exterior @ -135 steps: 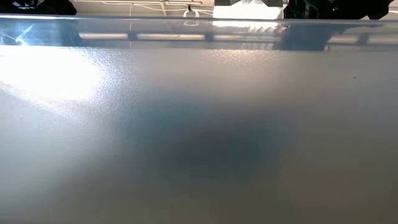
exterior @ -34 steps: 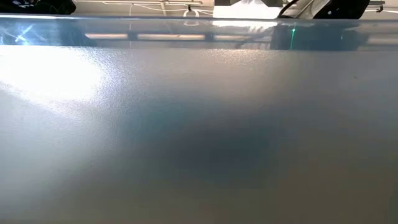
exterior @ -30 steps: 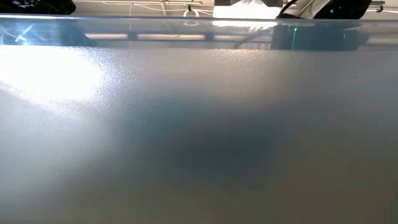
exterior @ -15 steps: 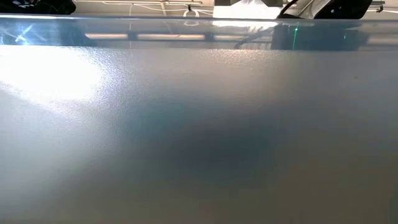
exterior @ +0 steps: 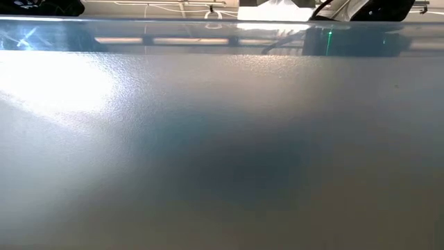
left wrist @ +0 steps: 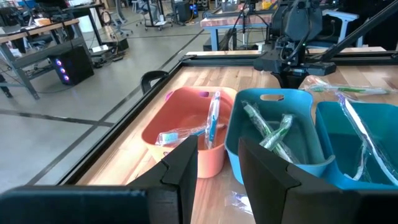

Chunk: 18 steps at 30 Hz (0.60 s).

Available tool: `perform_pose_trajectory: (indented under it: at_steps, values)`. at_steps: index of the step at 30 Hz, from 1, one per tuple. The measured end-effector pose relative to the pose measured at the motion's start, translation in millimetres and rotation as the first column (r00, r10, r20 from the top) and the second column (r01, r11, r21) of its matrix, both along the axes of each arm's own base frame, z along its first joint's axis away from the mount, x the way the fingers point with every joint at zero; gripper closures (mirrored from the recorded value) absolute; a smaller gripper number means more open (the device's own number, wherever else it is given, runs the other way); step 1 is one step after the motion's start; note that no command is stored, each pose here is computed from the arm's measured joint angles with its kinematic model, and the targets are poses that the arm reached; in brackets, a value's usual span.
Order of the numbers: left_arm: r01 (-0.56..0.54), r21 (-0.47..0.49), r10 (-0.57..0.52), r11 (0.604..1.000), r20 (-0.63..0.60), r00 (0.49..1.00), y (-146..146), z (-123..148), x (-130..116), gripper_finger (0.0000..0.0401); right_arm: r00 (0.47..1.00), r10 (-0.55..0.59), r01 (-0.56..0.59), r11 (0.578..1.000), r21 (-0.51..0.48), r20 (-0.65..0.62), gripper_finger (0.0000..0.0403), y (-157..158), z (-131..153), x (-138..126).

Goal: Pick & Place Toothbrushes
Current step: Put the purple toothbrush into the blue bin

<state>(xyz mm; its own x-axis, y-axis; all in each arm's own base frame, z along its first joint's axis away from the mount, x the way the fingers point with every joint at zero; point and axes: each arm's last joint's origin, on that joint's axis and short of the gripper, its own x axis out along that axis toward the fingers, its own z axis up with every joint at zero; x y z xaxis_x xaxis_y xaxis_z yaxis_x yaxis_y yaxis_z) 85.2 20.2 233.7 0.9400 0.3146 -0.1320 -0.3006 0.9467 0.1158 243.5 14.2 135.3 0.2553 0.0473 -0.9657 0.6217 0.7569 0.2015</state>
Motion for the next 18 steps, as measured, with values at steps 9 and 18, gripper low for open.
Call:
perform_pose_trajectory:
  at_steps: [9,18]
  values:
    - [0.0,0.0,0.0,1.0,0.0,1.0,0.0,0.0,0.0,0.0288,1.0,0.004,-0.004,1.0,-0.003,0.001,0.0383,-0.1,0.1,0.0]
    - [0.0,0.0,0.0,1.0,0.0,1.0,0.0,0.0,0.0,0.0288,0.999,0.031,-0.03,1.0,-0.004,0.041,0.0383,-1.5,13.5,2.5]
